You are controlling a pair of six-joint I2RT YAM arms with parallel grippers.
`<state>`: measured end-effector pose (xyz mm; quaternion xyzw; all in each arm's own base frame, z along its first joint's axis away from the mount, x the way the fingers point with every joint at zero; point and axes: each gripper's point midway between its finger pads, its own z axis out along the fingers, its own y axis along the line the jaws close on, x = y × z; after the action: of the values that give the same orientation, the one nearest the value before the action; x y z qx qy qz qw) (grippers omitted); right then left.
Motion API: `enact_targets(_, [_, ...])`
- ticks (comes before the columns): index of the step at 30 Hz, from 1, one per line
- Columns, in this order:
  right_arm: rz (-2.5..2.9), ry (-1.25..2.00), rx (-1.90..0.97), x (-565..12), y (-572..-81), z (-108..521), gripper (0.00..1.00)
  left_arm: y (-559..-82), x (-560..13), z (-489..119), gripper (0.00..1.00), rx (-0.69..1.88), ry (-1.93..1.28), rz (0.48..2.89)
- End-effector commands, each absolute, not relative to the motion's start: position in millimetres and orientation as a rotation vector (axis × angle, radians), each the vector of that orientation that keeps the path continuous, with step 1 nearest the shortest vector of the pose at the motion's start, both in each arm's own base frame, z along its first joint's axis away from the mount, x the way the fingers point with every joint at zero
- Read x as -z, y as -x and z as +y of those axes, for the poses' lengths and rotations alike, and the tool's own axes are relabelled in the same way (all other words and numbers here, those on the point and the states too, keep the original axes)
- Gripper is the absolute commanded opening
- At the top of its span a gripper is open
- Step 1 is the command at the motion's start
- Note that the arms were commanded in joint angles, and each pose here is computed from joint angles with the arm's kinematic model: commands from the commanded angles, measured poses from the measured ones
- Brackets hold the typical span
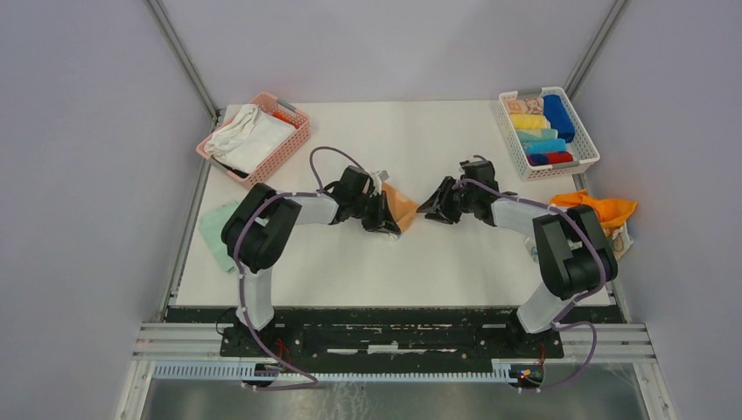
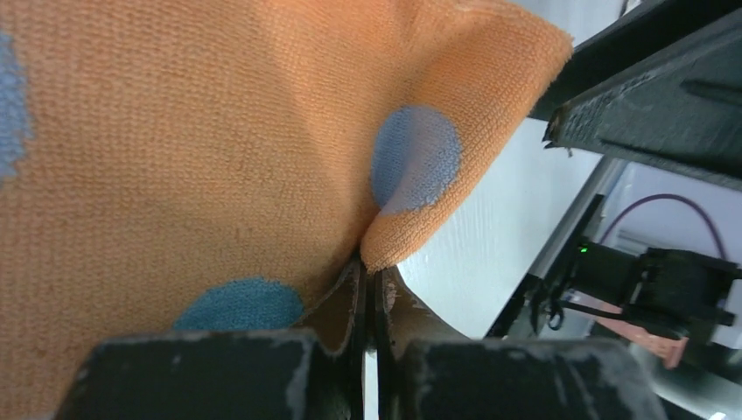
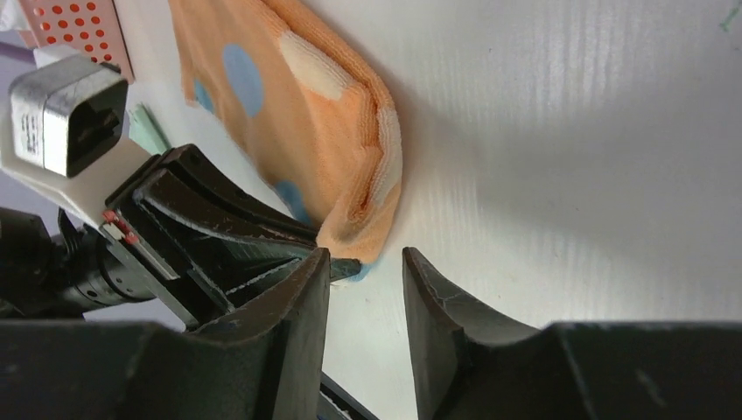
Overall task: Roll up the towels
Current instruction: Roll the towel at the center of the board.
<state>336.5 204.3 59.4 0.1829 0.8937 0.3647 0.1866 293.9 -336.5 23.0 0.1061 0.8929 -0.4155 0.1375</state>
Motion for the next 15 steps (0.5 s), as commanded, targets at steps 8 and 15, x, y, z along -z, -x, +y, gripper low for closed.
enact_targets(8, [2.400, -0.392, -1.174, -50, -359, 224, 0.39, -301, -13, -338, 0.03, 1.259, -0.118, 2.723])
enact_targets(15, [2.383, -0.425, -1.192, -49, -372, 228, 0.39, -303, -7, -335, 0.03, 1.208, -0.131, 2.759])
